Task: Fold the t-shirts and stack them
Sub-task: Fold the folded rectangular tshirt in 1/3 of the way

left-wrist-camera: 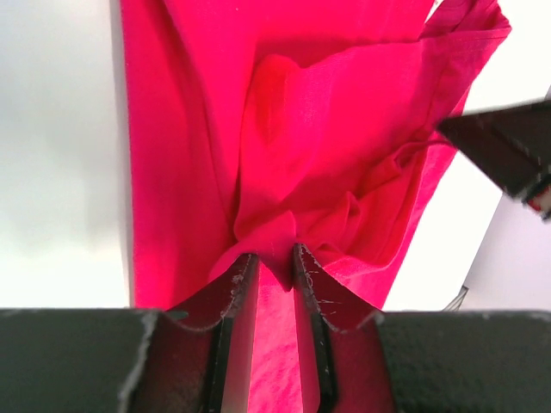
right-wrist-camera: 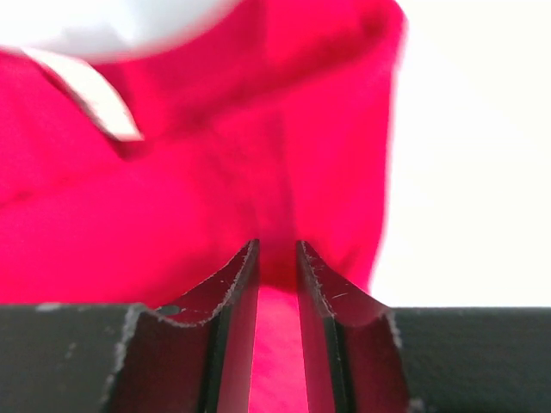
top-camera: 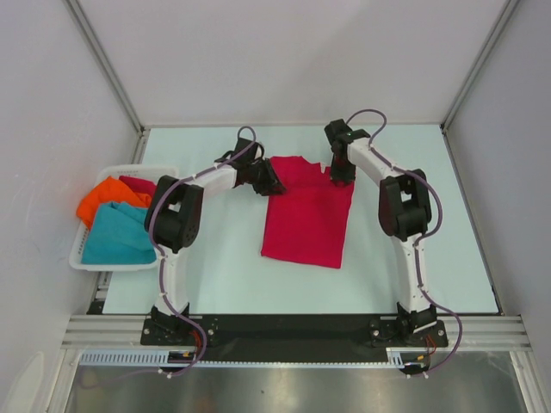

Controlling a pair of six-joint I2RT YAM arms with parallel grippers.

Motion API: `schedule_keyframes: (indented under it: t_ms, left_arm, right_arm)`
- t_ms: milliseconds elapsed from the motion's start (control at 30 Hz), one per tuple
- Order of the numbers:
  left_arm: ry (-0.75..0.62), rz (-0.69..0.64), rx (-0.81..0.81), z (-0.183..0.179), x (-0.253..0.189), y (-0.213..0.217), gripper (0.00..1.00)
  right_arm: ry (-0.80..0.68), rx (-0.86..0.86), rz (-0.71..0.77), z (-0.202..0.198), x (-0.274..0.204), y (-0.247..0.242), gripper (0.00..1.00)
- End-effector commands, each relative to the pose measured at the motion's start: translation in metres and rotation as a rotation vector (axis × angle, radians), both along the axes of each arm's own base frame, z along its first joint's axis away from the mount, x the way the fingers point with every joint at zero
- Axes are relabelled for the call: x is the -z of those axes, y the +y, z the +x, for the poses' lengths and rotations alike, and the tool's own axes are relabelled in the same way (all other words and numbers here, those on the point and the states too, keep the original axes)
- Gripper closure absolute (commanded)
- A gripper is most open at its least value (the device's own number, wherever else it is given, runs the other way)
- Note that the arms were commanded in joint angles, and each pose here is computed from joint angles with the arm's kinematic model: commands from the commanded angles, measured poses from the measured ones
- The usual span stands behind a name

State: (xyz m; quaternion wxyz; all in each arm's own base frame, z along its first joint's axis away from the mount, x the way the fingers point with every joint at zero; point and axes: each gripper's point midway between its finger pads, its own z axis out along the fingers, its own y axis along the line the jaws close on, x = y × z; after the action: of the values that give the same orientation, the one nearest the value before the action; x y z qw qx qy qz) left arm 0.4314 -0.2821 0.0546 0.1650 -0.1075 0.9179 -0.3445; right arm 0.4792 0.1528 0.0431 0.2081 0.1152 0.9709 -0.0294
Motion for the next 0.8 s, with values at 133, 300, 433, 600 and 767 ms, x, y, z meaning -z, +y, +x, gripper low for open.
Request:
schedule_keyframes:
  t_ms: [133, 300, 433, 600, 767]
  left_arm:
    - [-0.056, 0.000, 0.013, 0.003, -0.017, 0.007, 0.73]
    - [-0.041, 0.002, 0.010, -0.005, -0.013, 0.010, 0.73]
    - [-0.034, 0.007, 0.006, -0.015, -0.011, 0.015, 0.73]
    - [-0.043, 0.014, -0.001, -0.028, -0.014, 0.021, 0.73]
    - [-0.041, 0.017, -0.004, -0.031, -0.014, 0.024, 0.73]
  right_arm:
    - [-0.088, 0.006, -0.013, -0.030, -0.066, -0.024, 0.69]
    - [-0.091, 0.003, 0.006, -0.050, -0.077, -0.028, 0.69]
    - [-0.051, -0.005, 0.032, -0.077, -0.068, -0.028, 0.69]
    - [0.013, -0.035, 0.055, -0.123, -0.048, -0.020, 0.69]
    - [0.071, -0.058, 0.064, -0.151, -0.026, -0.010, 0.69]
